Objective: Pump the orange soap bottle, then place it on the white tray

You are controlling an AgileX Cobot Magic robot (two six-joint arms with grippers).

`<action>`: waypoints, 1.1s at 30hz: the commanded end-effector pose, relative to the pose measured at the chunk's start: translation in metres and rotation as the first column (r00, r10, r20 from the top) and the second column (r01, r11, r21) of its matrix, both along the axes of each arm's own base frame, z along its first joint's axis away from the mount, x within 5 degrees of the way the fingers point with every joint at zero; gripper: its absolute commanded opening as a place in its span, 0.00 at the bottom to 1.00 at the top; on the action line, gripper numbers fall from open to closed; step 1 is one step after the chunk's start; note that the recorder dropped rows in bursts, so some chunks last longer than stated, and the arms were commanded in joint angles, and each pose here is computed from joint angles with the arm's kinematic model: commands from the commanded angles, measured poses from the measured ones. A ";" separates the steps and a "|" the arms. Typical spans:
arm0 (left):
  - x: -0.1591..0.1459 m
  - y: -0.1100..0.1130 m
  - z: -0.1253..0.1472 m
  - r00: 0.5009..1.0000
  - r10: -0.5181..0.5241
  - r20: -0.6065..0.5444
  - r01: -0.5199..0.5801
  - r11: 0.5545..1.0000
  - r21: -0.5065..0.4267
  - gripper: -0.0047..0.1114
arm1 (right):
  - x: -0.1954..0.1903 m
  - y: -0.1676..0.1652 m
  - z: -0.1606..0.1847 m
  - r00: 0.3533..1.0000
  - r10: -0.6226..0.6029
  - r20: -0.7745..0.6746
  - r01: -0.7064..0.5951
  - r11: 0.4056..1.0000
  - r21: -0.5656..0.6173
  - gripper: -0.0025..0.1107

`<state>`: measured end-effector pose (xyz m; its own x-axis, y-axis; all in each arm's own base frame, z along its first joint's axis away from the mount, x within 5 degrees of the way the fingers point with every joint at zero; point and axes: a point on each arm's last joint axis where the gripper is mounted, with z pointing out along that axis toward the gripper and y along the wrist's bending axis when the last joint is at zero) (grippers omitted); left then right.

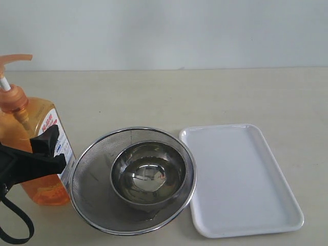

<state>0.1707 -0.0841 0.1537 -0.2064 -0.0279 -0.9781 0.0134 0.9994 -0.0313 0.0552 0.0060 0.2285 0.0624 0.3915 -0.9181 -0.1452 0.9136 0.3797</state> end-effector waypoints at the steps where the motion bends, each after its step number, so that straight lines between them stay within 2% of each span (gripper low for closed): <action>1: -0.002 0.002 -0.006 0.999 0.001 -0.050 0.000 0.999 0.033 0.08 | 0.000 -0.001 -0.001 1.000 -0.015 -0.001 0.015 0.999 -0.050 0.02; 7: -0.002 0.002 -0.006 0.999 0.001 -0.050 0.000 0.999 0.033 0.08 | 0.000 0.000 -0.002 1.000 -0.010 -0.008 0.010 0.998 -0.067 0.02; 11: -0.002 0.002 -0.006 0.999 0.001 -0.050 0.000 0.999 0.033 0.08 | 0.001 0.000 -0.012 0.999 -0.013 -0.033 0.009 0.991 -0.133 0.02; 22: -0.002 0.002 -0.006 0.999 0.001 -0.050 0.000 0.999 0.033 0.08 | 0.002 0.001 -0.020 0.998 -0.015 -0.063 0.004 0.986 -0.166 0.02; 28: -0.002 0.002 -0.006 0.999 0.001 -0.050 0.000 0.999 0.033 0.08 | 0.002 0.001 -0.028 0.989 -0.017 -0.144 -0.023 0.963 -0.270 0.02; 33: -0.002 0.002 -0.006 0.999 0.001 -0.050 0.000 0.999 0.033 0.08 | 0.000 -0.001 -0.035 0.975 -0.060 -0.212 -0.003 0.958 -0.285 0.02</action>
<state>0.1707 -0.0841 0.1537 -0.2064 -0.0263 -0.9781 0.0137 0.9995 -0.0298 0.0567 0.0065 0.1971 -0.1192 0.1318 -0.9841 -0.0887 0.9858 0.1428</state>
